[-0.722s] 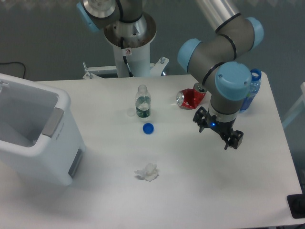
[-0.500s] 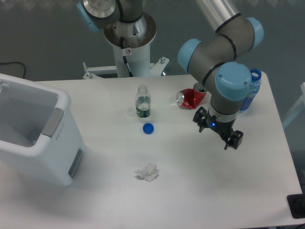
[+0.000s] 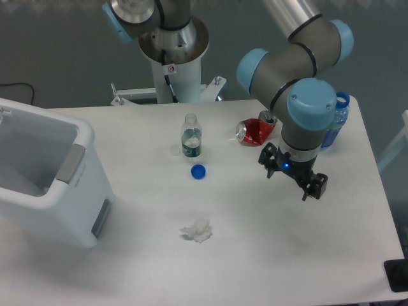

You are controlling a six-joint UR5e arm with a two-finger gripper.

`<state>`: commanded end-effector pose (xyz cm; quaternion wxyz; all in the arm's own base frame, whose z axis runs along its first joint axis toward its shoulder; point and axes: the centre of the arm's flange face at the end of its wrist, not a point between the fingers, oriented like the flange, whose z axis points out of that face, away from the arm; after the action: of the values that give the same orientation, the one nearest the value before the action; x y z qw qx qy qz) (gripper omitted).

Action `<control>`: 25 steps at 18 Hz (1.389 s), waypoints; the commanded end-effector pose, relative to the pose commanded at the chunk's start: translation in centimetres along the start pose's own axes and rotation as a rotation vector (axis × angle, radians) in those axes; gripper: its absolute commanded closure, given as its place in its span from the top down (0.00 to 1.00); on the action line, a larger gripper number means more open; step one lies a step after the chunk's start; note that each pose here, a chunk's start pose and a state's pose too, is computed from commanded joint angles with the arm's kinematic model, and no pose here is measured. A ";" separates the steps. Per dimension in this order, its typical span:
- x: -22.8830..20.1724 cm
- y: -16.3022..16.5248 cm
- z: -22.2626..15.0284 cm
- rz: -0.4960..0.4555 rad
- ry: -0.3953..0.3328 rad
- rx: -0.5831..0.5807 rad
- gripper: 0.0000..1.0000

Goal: Close the trash can
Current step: 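Move the gripper from beside the red can toward the arm base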

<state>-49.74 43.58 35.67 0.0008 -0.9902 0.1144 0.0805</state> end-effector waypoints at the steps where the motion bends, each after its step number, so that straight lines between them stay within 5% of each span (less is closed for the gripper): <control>1: 0.1 -0.1 -0.5 -0.005 -0.013 -0.016 1.00; 10: 3.8 -2.9 -6.1 -0.158 -0.064 0.065 0.96; 12: 4.7 -3.4 -7.8 -0.206 -0.063 0.115 0.86; 17: 7.9 -5.5 -11.4 -0.324 -0.061 0.174 0.32; 21: 11.7 -6.3 -17.0 -0.435 -0.062 0.287 0.12; 25: 16.0 -8.5 -21.3 -0.579 -0.001 0.409 0.08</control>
<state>-29.00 47.83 53.97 0.2221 -0.9608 -0.1575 0.0528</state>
